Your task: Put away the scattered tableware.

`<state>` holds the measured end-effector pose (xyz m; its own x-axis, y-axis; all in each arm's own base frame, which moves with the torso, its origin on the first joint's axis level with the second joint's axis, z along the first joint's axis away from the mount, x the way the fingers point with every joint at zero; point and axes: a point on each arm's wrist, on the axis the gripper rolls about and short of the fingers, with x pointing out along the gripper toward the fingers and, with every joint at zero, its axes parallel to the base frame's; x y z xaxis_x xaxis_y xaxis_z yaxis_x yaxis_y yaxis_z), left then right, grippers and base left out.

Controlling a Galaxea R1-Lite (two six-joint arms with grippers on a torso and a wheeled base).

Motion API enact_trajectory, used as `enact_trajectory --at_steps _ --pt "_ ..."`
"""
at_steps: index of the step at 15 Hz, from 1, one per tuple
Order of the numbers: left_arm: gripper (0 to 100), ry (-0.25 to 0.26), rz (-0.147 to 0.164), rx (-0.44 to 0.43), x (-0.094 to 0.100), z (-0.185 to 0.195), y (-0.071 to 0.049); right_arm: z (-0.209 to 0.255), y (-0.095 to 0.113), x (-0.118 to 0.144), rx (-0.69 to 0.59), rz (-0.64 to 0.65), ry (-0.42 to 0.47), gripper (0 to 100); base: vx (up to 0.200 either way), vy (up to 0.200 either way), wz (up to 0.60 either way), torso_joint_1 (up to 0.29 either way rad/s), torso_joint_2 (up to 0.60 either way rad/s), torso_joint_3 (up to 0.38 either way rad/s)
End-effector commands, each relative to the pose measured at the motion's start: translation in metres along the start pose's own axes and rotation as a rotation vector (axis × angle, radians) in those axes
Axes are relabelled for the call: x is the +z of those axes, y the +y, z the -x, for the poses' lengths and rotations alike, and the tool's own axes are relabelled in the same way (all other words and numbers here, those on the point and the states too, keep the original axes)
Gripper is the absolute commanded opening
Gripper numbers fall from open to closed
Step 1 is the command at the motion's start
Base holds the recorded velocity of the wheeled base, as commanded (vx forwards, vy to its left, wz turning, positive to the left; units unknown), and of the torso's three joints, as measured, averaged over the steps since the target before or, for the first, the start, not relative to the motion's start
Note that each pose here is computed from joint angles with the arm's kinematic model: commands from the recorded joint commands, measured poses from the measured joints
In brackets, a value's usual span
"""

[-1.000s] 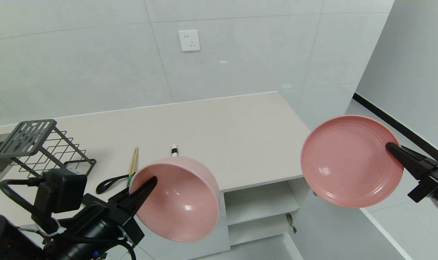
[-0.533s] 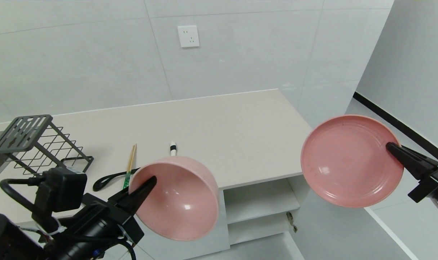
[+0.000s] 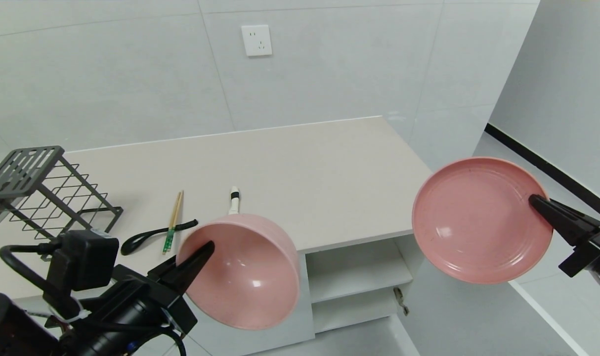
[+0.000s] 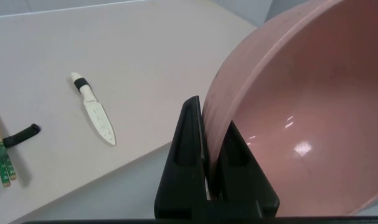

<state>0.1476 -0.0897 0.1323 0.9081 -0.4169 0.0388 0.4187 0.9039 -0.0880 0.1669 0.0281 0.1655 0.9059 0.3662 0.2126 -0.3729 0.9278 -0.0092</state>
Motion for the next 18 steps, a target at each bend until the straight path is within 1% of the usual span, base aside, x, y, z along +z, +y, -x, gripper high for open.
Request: enact_trajectory --at_steps 1,4,13,18 --pt "0 0.001 0.000 0.001 -0.0002 -0.0002 0.0001 -0.0002 0.0000 -0.0007 0.000 -0.001 0.003 0 0.000 0.000 0.00 -0.188 0.34 0.168" --pt "0 -0.001 0.000 0.001 0.0000 0.0000 0.0001 -0.0002 0.0000 -0.0007 0.002 -0.001 0.003 0 0.000 0.000 0.00 -0.211 0.43 0.209" --pt "0 0.002 0.000 0.001 -0.0005 -0.0003 0.0001 0.0014 0.0003 -0.0029 0.001 -0.002 0.015 0 0.000 0.000 0.00 -0.271 0.55 0.266" --pt "0 0.007 0.000 0.001 -0.0013 -0.0009 0.0000 0.0015 0.0006 -0.0041 0.003 0.019 0.021 0 0.000 0.000 0.00 -0.262 0.51 0.244"
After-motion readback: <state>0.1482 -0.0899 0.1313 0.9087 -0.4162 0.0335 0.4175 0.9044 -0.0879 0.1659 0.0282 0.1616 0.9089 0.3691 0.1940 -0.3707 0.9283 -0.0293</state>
